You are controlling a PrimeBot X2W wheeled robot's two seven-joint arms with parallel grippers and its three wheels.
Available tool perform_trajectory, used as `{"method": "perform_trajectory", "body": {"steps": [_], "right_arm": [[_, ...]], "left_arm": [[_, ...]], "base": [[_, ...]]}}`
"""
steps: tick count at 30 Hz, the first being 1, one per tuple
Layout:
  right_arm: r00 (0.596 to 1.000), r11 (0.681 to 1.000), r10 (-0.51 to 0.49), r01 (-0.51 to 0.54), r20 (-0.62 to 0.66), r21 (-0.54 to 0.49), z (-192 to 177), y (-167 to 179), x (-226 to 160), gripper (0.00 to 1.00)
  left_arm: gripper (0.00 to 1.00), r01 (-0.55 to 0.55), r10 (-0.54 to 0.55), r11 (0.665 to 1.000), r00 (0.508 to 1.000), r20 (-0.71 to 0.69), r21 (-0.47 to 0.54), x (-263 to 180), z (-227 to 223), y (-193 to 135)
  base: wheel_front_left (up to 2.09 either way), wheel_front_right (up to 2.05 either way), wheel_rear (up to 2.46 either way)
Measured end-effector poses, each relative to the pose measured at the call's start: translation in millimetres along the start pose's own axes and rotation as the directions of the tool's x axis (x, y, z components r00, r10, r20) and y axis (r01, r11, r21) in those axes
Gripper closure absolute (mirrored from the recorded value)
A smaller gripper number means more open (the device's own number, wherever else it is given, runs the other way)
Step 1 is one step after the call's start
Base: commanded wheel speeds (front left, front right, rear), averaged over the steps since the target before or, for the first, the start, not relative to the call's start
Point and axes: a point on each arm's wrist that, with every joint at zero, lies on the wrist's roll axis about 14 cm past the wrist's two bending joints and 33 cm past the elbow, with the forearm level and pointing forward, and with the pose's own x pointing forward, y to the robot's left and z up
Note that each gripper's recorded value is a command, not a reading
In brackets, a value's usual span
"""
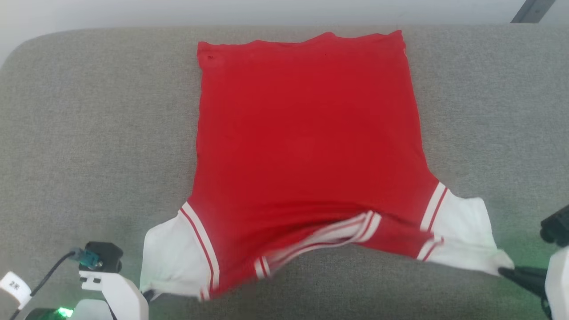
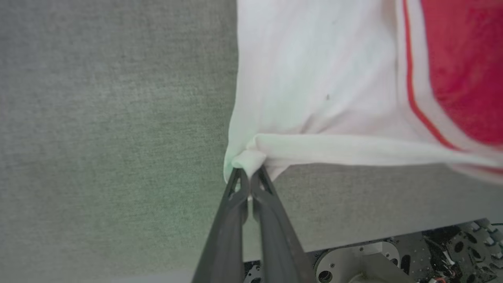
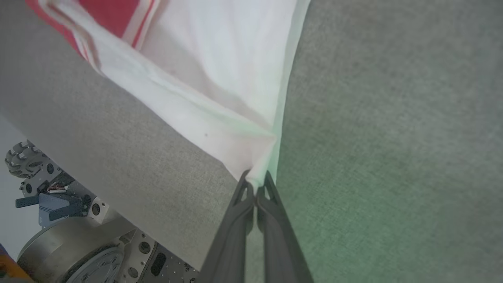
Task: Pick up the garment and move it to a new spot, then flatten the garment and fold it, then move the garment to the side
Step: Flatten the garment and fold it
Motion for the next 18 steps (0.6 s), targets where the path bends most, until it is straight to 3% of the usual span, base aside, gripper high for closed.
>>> {"method": "perform_trajectory", "body": {"steps": [11, 12, 13, 18], "right_arm": [[1.000, 0.998, -0.009, 0.009, 0.009, 0.066, -11.3, 2.9, 13.8, 1.00], [1.000, 0.998, -0.009, 0.009, 0.009, 0.066, -11.3, 2.9, 13.8, 0.68], [1.000, 0.998, -0.016, 0.015, 0.014, 0.067, -10.0, 1.2, 14.8, 0.00], [0.996, 0.996, -0.033, 0.026, 0.083, 0.083, 12.8, -4.6, 18.7, 0.00]], "left_arm": [[1.00, 0.031, -0.031, 1.000, 0.998, 0.055, 0.001, 7.4, 5.4, -19.9], [1.00, 0.031, -0.031, 1.000, 0.998, 0.055, 0.001, 7.4, 5.4, -19.9], [1.00, 0.032, -0.033, 0.999, 0.997, 0.064, 0.006, 8.1, 7.2, -21.3], [1.00, 0.046, -0.047, 0.999, 0.993, 0.107, 0.011, 10.1, 14.4, -28.7]], "base": [[0.00, 0.00, 0.00], [0.00, 0.00, 0.00], [0.00, 0.00, 0.00], [0.00, 0.00, 0.00]]}}
